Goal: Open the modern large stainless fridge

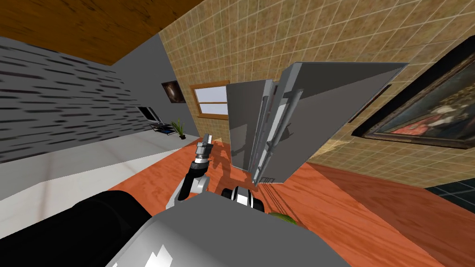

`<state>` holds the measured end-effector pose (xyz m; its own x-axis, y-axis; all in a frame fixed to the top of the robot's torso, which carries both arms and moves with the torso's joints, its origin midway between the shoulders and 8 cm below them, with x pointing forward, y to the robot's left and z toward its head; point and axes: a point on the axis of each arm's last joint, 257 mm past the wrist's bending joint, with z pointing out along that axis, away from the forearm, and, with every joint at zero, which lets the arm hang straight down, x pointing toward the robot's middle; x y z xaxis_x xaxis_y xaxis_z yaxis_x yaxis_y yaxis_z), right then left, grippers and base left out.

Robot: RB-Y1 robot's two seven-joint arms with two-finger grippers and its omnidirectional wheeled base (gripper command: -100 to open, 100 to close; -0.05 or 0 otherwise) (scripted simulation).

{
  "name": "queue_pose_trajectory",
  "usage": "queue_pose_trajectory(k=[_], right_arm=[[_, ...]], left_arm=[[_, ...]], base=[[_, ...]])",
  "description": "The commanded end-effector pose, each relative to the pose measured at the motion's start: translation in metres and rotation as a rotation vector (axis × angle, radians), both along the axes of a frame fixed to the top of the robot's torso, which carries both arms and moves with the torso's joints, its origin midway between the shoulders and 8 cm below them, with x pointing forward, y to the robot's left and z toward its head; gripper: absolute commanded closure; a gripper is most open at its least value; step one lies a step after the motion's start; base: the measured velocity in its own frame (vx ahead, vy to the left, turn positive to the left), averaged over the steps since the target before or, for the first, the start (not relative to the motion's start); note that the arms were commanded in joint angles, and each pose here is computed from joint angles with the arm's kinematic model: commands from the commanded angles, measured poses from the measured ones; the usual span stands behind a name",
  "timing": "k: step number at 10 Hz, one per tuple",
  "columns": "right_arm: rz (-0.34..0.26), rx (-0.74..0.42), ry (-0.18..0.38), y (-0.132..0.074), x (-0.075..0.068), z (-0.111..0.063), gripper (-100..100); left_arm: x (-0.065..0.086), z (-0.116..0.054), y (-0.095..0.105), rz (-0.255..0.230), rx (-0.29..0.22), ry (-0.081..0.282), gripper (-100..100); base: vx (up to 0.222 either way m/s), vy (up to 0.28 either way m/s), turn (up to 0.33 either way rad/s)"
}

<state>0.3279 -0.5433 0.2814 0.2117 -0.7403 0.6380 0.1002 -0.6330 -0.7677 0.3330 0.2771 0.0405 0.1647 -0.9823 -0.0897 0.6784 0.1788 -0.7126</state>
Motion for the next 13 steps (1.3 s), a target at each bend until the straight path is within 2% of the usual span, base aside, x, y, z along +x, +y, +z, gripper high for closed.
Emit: queue_pose_trajectory(k=[1, 6, 13], right_arm=[[-0.012, -0.023, -0.022, -0.001, 0.000, 0.008, -100], [-0.027, -0.066, -0.039, -0.002, 0.004, 0.011, -100], [-0.058, -0.103, -0.041, -0.011, 0.008, 0.005, -100]], left_arm=[[0.000, 0.000, 0.000, 0.000, 0.000, 0.000, 0], [0.000, 0.000, 0.000, 0.000, 0.000, 0.000, 0], [0.000, 0.000, 0.000, 0.000, 0.000, 0.000, 0]], base=[[0.064, 0.247, 0.027], [0.102, 0.237, 0.027], [0.072, 0.206, 0.024]])
